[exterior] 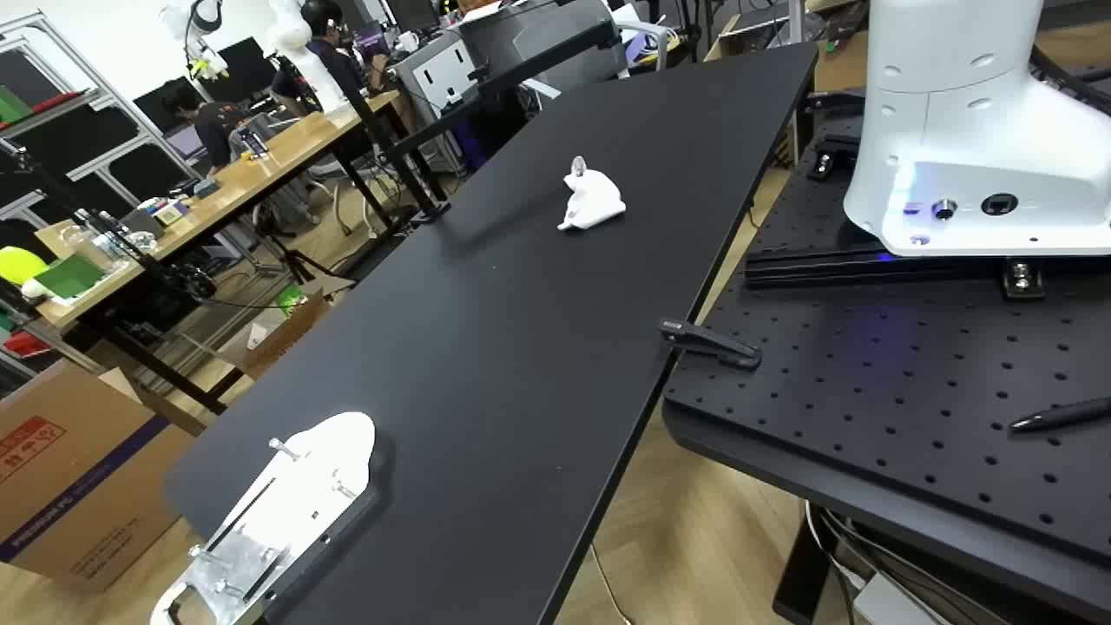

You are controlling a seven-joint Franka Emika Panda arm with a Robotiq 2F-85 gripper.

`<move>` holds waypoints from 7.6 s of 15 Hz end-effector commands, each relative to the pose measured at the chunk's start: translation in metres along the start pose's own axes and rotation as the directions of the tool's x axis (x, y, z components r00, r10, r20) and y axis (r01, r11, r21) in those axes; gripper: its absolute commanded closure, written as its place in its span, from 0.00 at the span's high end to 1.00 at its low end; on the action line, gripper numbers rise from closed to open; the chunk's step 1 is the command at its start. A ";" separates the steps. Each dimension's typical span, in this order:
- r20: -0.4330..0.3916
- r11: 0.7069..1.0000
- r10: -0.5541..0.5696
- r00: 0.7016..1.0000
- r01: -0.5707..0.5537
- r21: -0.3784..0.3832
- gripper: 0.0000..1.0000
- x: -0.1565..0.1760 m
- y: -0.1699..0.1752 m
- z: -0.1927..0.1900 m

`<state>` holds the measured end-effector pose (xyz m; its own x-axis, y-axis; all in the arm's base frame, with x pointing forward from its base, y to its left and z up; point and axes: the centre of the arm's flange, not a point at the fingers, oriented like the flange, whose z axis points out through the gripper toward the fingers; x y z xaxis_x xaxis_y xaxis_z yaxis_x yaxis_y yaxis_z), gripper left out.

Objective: Hang the cloth on the stand

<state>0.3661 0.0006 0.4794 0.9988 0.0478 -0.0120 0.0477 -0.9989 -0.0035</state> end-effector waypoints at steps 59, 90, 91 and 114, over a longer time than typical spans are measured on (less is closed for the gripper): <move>-0.099 0.963 0.270 0.958 -0.268 0.039 1.00 0.074 0.019 0.320; -0.199 0.988 0.146 0.969 -0.152 -0.016 0.01 0.074 0.037 0.076; -0.216 0.985 0.165 0.962 -0.172 -0.015 0.01 0.069 0.048 0.062; -0.310 0.918 0.392 0.866 -0.388 0.076 0.01 0.027 0.191 0.037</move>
<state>0.3877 -0.1712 0.4527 0.8822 -0.3575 0.3064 -0.3558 -0.9324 -0.0636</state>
